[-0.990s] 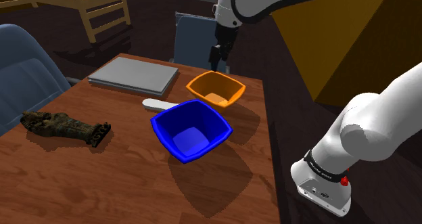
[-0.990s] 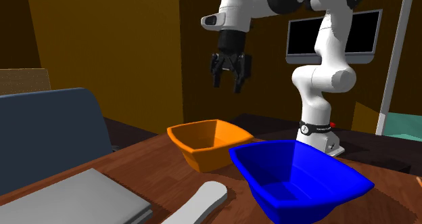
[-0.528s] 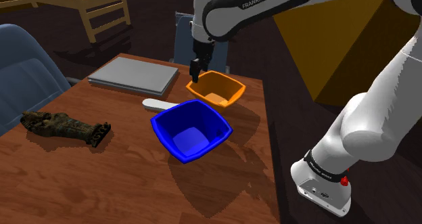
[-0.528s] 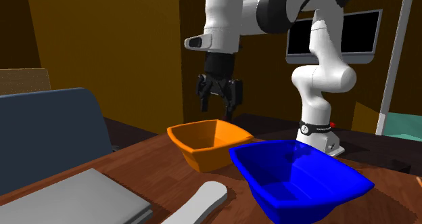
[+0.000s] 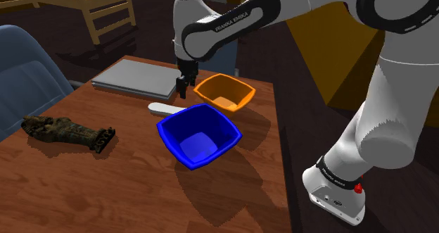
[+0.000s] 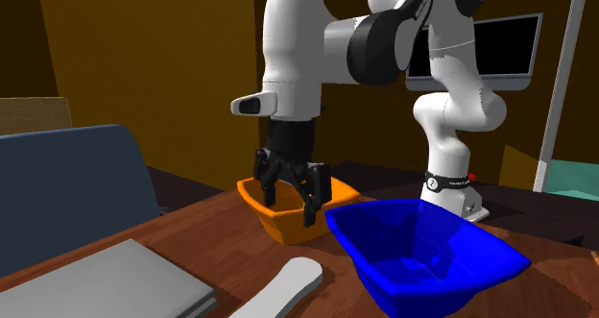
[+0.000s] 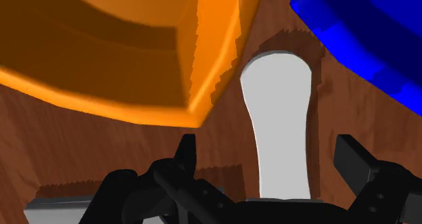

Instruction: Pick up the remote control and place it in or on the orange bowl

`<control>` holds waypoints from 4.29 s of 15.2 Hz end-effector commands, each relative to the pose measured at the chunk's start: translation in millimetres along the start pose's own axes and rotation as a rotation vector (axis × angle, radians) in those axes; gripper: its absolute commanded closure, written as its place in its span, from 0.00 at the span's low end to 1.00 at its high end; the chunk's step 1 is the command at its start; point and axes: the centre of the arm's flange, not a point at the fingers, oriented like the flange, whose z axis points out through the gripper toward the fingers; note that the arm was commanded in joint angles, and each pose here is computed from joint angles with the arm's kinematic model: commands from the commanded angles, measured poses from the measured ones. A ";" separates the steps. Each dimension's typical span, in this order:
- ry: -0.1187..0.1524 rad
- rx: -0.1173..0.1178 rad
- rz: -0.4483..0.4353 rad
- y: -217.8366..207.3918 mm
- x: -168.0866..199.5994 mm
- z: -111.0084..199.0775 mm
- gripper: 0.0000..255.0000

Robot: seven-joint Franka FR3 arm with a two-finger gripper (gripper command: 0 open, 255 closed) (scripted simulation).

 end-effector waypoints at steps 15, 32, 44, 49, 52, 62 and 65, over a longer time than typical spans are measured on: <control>-0.023 0.019 -0.092 -31.7 63.1 106.8 0.00; -0.023 0.019 -0.092 -31.6 63.2 106.9 1.00; -0.023 0.019 -0.092 -29.2 64.1 43.6 1.00; -0.023 0.019 -0.092 -28.2 64.5 17.2 1.00; -0.023 0.019 -0.092 -27.5 64.7 1.4 1.00; -0.023 0.019 -0.092 -25.5 65.5 -51.4 1.00; -0.023 0.019 -0.092 -24.9 65.7 -66.0 1.00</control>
